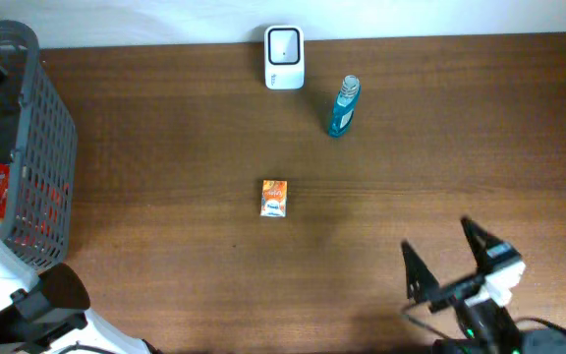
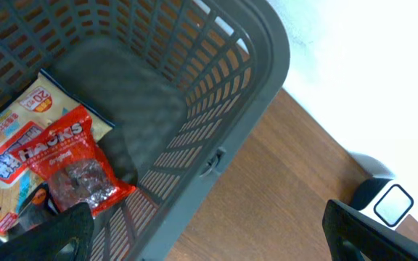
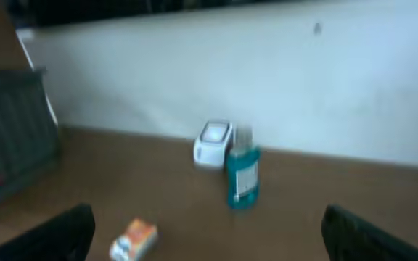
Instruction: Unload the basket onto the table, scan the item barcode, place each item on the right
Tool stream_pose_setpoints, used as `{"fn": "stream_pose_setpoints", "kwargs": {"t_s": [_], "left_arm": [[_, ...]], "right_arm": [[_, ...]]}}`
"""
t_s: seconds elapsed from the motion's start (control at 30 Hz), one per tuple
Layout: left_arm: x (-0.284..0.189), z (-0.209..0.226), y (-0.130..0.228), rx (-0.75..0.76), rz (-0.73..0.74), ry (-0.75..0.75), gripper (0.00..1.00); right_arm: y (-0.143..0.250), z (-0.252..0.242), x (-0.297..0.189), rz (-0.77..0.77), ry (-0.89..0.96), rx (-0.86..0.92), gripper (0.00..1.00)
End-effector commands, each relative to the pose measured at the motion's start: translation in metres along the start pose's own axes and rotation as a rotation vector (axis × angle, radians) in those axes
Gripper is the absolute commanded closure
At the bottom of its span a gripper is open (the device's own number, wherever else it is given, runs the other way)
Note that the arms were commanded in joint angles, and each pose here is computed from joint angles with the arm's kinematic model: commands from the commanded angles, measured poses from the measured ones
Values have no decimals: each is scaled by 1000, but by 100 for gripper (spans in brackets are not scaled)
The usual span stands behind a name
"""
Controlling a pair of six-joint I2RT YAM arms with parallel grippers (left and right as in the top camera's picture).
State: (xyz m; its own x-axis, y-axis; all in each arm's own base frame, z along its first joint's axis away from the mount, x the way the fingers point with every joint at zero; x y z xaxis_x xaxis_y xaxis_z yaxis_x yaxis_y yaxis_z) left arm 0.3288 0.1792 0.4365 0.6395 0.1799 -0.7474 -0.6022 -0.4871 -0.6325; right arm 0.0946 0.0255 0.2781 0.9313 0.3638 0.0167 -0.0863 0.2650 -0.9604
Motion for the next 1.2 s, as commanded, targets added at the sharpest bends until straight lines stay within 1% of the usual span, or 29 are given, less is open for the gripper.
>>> {"fn": "stream_pose_setpoints", "kwargs": {"t_s": [0.0,0.13,0.3,0.47,0.83,0.9,0.93,0.97,1.0,1.03,1.07,1.1,1.13,1.17], "left_arm": [[-10,-2,-1,1,-28,12,1],[-10,-2,-1,1,-28,12,1],[-10,-2,-1,1,-27,12,1],[-10,-2,-1,1,-27,12,1],[-10,-2,-1,0,-27,13,1],[-10,-6,1,-1,-10,67,1],[-10,-6,4,-3,12,69,1],[-10,2,-1,-1,-28,-46,1],[-9,14,-7,-2,-71,-208,1],[-7,25,-11,-44,-106,-362,1],[-3,37,-13,-110,-120,-463,1],[10,49,-15,-138,-100,-487,2],[27,60,-15,-149,-63,-505,10],[52,72,-13,-158,-3,-523,8]], "right_arm": [[31,-19,19,-20,18,-29,2],[66,-44,32,8,152,-8,2],[80,-50,33,69,187,18,2],[106,-56,27,242,236,76,2],[107,-56,27,243,236,77,2],[107,-56,27,243,236,76,1],[107,-56,27,243,236,76,1],[107,-56,27,243,236,76,2],[107,-56,27,243,236,76,2],[107,-56,27,243,236,76,2],[107,-56,27,243,236,76,2],[107,-56,27,243,236,76,2],[107,-56,27,243,236,76,2],[107,-56,27,243,236,76,2]]}}
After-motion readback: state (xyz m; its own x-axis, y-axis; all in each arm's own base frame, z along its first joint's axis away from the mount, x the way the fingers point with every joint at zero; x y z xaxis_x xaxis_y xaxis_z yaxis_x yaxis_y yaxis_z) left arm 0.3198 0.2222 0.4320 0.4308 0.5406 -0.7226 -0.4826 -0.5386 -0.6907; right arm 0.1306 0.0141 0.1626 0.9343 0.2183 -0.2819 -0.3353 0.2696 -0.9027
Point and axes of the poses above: each gripper's point midway between its finger pads, its own x axis out along the fingers, its own z axis along the line the jaws close on, y = z × x, the point moved 10 cm from there along -x, back along the fingers, and after that the axes turned 12 degrees about x, right-handed, at the moved point
